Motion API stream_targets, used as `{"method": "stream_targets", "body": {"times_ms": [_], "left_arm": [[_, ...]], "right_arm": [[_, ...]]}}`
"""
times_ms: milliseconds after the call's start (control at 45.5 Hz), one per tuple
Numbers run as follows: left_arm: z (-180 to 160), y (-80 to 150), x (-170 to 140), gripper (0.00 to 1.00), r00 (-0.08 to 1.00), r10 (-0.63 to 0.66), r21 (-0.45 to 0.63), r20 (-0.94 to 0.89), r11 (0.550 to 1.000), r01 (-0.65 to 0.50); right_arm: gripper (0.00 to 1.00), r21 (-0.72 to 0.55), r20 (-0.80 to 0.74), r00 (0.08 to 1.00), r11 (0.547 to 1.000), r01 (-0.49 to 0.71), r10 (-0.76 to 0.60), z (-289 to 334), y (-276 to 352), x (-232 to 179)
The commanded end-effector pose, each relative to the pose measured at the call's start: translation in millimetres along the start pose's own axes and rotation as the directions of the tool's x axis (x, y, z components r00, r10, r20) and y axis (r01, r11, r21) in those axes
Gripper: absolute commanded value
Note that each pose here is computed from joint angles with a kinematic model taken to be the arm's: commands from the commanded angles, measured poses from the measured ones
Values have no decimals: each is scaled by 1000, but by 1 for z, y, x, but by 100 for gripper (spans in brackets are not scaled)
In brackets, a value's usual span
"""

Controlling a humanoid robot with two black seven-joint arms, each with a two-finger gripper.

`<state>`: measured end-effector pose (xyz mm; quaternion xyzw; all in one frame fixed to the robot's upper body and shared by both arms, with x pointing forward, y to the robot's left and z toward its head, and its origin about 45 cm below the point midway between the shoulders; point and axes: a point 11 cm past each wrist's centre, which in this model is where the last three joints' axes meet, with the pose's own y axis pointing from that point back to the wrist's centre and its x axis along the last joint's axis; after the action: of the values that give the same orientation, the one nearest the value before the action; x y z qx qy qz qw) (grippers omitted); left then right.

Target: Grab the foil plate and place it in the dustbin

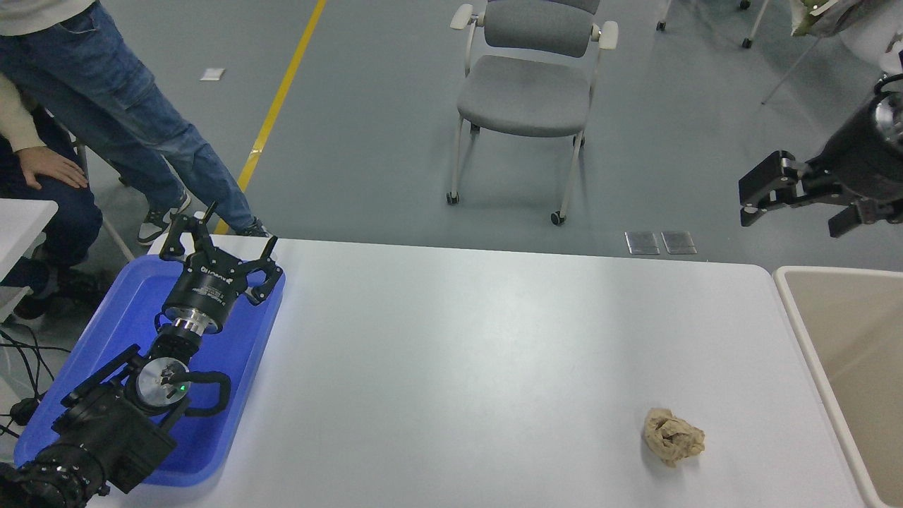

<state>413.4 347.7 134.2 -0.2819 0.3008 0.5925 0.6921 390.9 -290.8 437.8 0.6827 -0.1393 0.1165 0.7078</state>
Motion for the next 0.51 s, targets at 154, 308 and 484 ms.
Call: {"method": "stream_targets", "body": {"times_ms": [154, 308, 484], "left_arm": [[1, -1, -1, 100, 1000, -1, -3, -2, 1000, 1], [0, -1, -1, 100, 1000, -1, -2, -1, 1000, 1], [0, -1, -1, 100, 1000, -1, -2, -1, 1000, 1]], "right_arm": [[100, -12, -100, 995, 1000, -26, 25, -39, 13, 6], [100, -33, -105, 994, 999, -23, 19, -37, 11, 6], [100, -70, -86, 996, 997, -22, 16, -24, 11, 6]]}}
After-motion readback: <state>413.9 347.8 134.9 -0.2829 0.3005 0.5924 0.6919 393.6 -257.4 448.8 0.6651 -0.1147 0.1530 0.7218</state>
